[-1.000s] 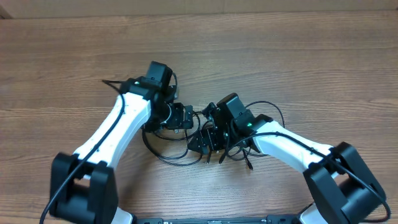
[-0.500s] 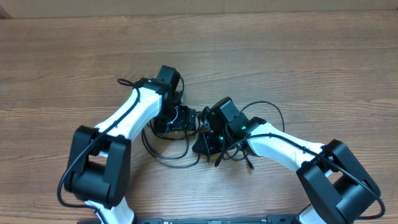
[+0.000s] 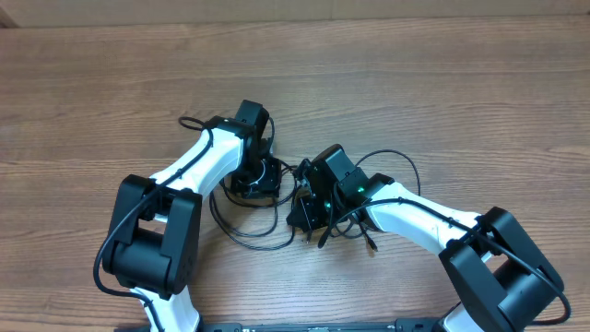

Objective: Untangle cables

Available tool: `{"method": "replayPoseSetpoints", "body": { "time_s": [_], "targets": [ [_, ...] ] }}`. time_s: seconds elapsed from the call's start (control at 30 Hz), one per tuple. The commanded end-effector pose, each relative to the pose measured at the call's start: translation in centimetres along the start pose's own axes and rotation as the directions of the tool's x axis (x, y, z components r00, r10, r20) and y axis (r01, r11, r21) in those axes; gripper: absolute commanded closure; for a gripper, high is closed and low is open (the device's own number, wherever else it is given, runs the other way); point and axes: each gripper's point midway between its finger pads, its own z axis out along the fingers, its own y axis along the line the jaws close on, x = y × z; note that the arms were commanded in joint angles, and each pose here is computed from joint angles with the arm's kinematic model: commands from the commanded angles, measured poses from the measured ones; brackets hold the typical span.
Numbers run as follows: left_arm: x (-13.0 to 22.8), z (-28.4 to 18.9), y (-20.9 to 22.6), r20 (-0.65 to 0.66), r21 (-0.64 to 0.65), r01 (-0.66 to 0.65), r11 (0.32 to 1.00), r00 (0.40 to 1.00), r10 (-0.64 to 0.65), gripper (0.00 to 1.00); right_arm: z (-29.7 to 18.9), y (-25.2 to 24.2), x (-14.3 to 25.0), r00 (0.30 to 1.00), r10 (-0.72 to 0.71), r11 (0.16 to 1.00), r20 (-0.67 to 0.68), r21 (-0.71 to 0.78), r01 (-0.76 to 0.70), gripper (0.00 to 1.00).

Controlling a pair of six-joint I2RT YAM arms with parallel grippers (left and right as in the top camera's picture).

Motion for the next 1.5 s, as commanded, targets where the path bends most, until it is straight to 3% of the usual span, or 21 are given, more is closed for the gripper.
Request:
{"method": "replayPoseSetpoints", "body": {
  "time_s": [0.0, 0.17, 0.3, 0.4, 0.6, 0.97, 1.17, 1.33, 1.47],
  "targets": [
    [-0.2, 0.2, -0.6, -0.005, 0.02, -0.012, 1.0, 1.0, 0.012, 0.96, 0.0, 0.1, -0.6, 1.0, -0.001, 1.0, 0.019, 0.014, 0.001, 0.96],
    [0.0, 0.1, -0.7, -0.011, 0.022, -0.013, 1.0, 1.0, 0.013, 0.96, 0.0, -0.6, -0.8, 0.999, 0.02, 0.999, 0.031, 0.049, -0.022, 0.96],
    [0.0, -1.1, -0.8, -0.009, 0.026, -0.011, 1.0, 1.0, 0.012, 0.96, -0.2, -2.6, -0.5, 0.992, 0.116, 0.98, 0.053, 0.157, -0.123, 0.96],
    [-1.2, -5.2, -1.7, 0.087, 0.05, -0.052, 0.997, 0.995, 0.047, 0.96, -0.5, -3.8, 0.5, 0.969, 0.243, 0.946, 0.047, 0.207, -0.248, 0.96],
    [-3.0, -13.9, -1.4, 0.322, 0.027, -0.059, 0.998, 0.946, 0.047, 0.96, -2.0, -2.7, 2.0, 0.961, 0.277, 0.951, -0.028, 0.155, -0.269, 0.96],
    [-1.7, -24.3, 3.3, 0.564, 0.064, 0.06, 0.996, 0.822, -0.086, 0.96, -14.0, 0.8, -1.5, 0.931, 0.151, 0.968, 0.333, 0.139, -0.207, 0.96],
    [-1.4, -26.0, 6.9, 0.597, 0.07, 0.15, 0.986, 0.785, -0.162, 0.96, -23.8, 3.3, -2.1, 0.806, 0.086, 0.975, 0.585, 0.117, -0.188, 0.96],
    [-1.2, -26.8, 9.9, 0.61, 0.081, 0.235, 0.968, 0.757, -0.235, 0.96, -33.4, 4.0, -2.0, 0.594, 0.035, 0.962, 0.804, 0.133, -0.237, 0.96],
    [-0.8, -27.7, 13.6, 0.636, 0.063, 0.344, 0.937, 0.71, -0.303, 0.96, -39.4, 3.4, -1.1, 0.443, 0.014, 0.934, 0.896, 0.146, -0.326, 0.96]
  ]
}}
